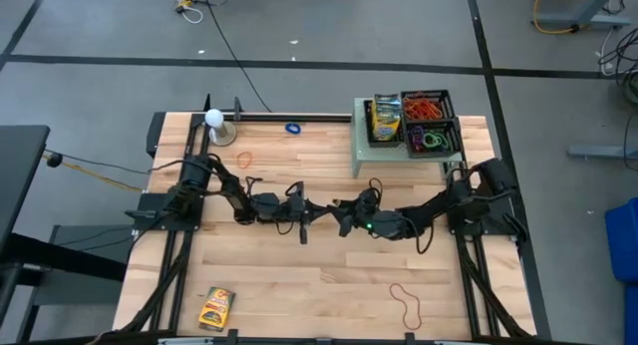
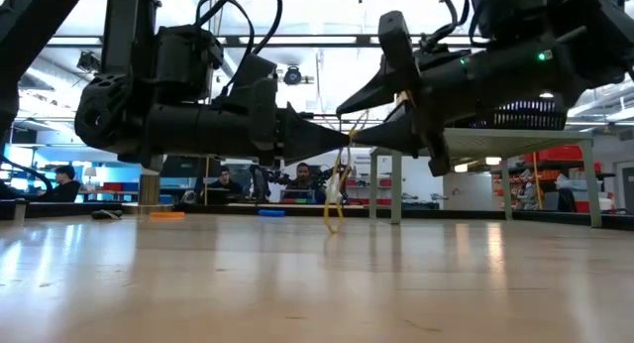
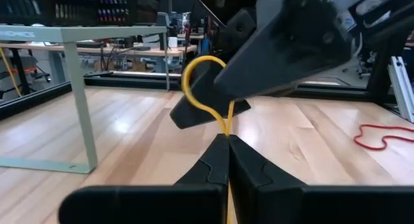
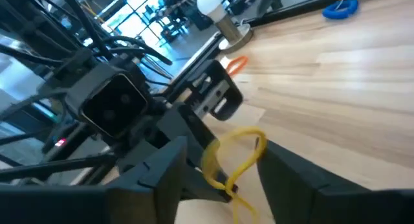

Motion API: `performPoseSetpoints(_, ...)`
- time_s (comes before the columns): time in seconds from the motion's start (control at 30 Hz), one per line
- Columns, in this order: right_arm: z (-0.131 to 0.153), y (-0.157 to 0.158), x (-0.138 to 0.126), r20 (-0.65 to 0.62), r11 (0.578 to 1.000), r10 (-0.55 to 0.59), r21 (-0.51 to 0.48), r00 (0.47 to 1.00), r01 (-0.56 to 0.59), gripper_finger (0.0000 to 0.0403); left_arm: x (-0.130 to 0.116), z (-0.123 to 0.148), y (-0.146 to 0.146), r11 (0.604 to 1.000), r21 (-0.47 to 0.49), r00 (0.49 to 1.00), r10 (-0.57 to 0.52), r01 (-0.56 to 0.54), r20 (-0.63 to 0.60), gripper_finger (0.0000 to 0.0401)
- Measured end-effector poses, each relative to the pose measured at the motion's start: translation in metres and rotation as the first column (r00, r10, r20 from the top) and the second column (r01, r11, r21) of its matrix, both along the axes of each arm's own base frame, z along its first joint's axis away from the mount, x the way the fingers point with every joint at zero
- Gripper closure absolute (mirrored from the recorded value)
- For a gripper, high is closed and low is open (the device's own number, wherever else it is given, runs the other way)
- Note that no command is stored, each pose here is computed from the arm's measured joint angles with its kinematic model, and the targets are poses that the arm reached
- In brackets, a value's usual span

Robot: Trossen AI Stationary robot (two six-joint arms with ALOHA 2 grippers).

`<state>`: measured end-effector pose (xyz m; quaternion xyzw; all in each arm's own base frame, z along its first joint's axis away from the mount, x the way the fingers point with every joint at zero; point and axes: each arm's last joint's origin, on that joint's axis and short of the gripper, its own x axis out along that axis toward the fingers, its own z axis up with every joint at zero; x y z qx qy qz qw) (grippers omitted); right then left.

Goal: Pick & Place Office Desk Supplies
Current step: Put the yellow rubber band into the top right black bin on the shelf

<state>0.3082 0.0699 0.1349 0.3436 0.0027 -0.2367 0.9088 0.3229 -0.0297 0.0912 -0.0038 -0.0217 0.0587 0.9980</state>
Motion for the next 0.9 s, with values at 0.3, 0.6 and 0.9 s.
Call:
performPoseSetpoints(0.3,-0.001,0.0,-0.001,-0.017,1.0,-0.003,-0.022,1.0,0.003,0.0336,-0.001,0.0,0.0,0.999,-0.041,1.0,0.012,-0.012,0.002,0.0394)
performPoseSetpoints(0.6,0.003,0.0,-0.002,-0.057,0.995,0.014,-0.102,0.998,-0.02,0.0391,-0.013,0.001,0.003,0.996,-0.086,1.0,0.012,-0.014,-0.016,0.0319)
performPoseSetpoints(0.9,0.051,0.0,-0.018,-0.105,0.975,0.052,-0.21,0.993,-0.073,0.0399,-0.067,0.014,0.018,0.99,-0.069,0.991,0.122,-0.125,-0.053,0.026)
